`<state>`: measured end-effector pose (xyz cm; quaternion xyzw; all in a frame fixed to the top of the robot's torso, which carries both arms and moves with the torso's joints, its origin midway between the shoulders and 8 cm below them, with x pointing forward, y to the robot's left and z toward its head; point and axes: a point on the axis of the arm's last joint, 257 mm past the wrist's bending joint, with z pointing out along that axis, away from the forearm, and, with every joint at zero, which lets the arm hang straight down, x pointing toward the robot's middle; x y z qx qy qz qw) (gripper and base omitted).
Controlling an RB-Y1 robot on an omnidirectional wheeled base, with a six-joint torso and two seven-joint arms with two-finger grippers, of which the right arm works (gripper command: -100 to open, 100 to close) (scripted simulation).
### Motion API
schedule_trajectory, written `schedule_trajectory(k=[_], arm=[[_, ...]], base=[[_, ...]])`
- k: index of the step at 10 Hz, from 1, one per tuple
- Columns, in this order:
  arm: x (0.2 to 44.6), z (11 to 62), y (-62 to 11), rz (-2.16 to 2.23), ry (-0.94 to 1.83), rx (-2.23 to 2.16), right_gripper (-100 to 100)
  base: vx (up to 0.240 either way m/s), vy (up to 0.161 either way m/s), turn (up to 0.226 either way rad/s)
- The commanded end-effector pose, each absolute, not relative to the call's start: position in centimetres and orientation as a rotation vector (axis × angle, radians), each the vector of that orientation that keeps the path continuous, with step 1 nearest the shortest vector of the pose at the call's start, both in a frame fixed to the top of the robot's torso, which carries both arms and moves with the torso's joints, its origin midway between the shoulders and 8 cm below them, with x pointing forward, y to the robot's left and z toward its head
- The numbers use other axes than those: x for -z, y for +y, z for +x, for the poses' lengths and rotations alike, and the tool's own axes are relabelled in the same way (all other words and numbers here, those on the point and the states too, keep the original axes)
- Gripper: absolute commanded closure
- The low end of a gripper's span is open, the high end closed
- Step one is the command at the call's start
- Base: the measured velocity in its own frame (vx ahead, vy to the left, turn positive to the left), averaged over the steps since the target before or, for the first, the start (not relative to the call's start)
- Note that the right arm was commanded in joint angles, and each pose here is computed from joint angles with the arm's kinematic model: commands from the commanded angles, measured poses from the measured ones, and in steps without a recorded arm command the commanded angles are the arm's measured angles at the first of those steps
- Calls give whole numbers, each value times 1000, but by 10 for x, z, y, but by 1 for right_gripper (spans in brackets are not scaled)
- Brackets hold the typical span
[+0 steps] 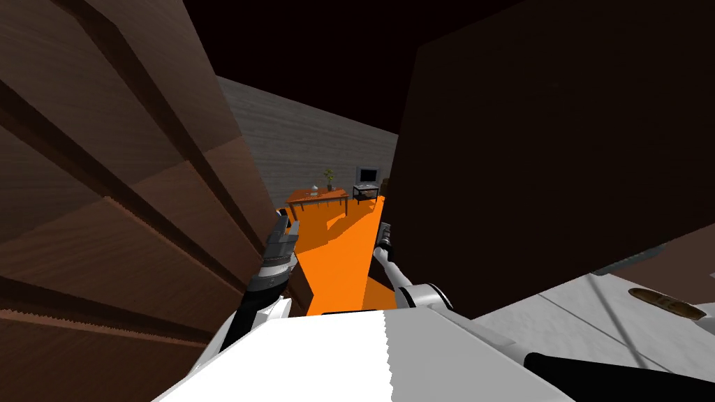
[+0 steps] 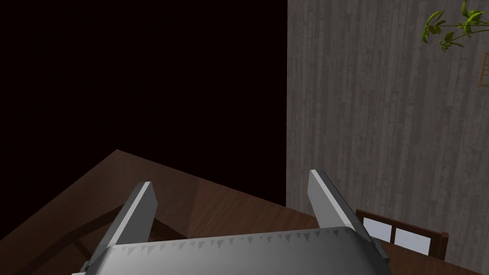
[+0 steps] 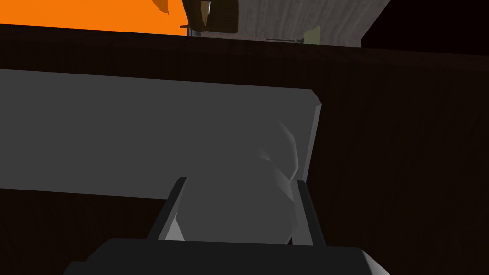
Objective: Push the door open
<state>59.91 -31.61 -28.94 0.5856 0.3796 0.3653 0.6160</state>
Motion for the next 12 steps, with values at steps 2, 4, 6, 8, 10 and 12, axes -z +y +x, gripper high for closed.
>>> schedule_trajectory(k=[2, 4, 6, 8, 10, 12], arm=[[283, 593, -337, 1354, 817, -796, 100], [284, 589, -340, 1371, 790, -773, 100], [287, 584, -339, 1393, 769, -758, 100], [294, 579, -329, 1427, 748, -745, 100], [288, 572, -361, 1407, 718, -696, 100], [283, 566, -380, 1403, 683, -659, 100]], base=[[144, -24, 24], [119, -6, 7], [136, -14, -2], [153, -35, -2], [89, -35, 9], [167, -50, 18]])
